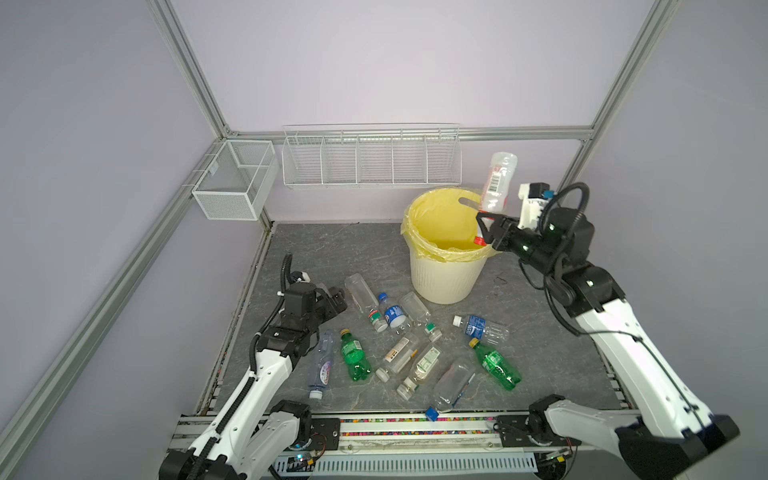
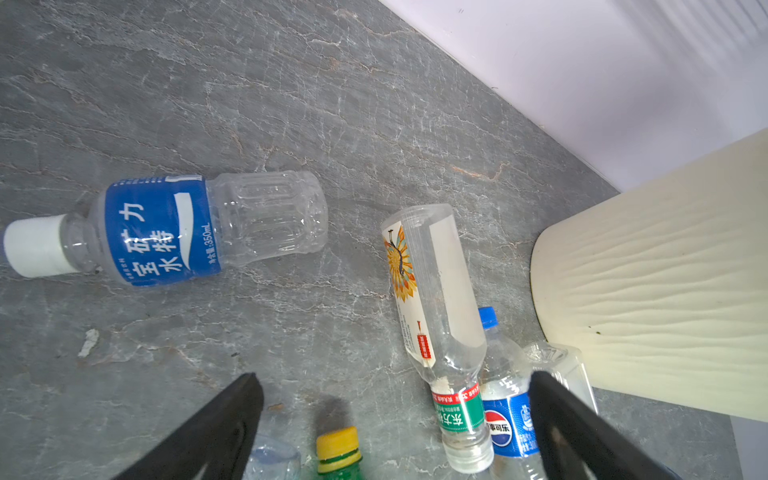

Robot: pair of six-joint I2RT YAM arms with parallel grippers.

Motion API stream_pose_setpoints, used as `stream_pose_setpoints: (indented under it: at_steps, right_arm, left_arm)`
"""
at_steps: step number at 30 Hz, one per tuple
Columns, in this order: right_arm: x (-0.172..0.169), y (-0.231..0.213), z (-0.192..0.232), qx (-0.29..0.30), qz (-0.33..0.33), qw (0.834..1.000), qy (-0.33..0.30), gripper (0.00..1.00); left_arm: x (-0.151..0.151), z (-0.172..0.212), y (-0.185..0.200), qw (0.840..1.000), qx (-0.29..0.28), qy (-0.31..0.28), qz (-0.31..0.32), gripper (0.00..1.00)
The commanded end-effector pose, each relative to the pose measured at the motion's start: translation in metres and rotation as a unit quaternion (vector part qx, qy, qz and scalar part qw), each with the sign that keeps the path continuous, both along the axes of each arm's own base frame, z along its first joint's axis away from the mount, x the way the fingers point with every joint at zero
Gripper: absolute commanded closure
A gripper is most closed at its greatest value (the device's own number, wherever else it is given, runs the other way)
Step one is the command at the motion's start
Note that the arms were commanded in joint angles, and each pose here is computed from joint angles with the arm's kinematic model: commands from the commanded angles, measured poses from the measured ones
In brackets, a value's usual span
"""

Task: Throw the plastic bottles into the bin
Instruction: 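Lift the white bottle with the right gripper over the yellow-lined bin, then open the right gripper to drop the white bottle into the bin, then withdraw the right gripper while the left gripper reaches toward the blue-labelled bottle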

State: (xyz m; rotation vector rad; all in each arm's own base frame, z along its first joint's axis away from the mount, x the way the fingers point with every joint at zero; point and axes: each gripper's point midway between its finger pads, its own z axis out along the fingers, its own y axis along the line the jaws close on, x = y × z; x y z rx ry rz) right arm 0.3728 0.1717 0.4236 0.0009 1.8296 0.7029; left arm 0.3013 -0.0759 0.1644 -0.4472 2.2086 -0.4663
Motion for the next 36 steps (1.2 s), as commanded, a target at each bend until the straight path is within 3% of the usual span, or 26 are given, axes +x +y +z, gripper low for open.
stream_pose_setpoints:
  at_steps: [1,3,5,8,17,36]
  right_arm:
    - [0.027,-0.002,-0.017,-0.046,-0.036,0.997,0.050,0.03]
    - [0.026,-0.008,-0.008,-0.053,-0.058,0.996,0.036,0.12]
    - [0.014,-0.019,0.005,-0.040,-0.078,0.996,-0.008,0.12]
    - [-0.008,-0.037,0.015,-0.053,-0.097,0.994,-0.025,0.12]
    - [-0.056,-0.045,-0.033,-0.091,-0.050,0.994,0.022,0.12]
    - [-0.115,-0.072,-0.109,-0.111,-0.052,0.989,0.079,0.12]
  left_arm:
    - [0.003,0.004,0.001,1.000,0.001,-0.001,0.008,0.00]
    - [0.003,0.004,0.001,1.000,0.003,0.003,0.007,0.00]
    - [0.004,0.006,0.002,1.000,0.006,0.002,0.009,0.00]
    - [0.004,0.006,0.003,1.000,0.010,0.001,0.012,0.00]
    - [0.006,0.005,0.008,1.000,0.019,0.011,0.023,0.00]
    - [-0.009,0.016,0.033,0.995,0.043,0.037,0.087,0.00]
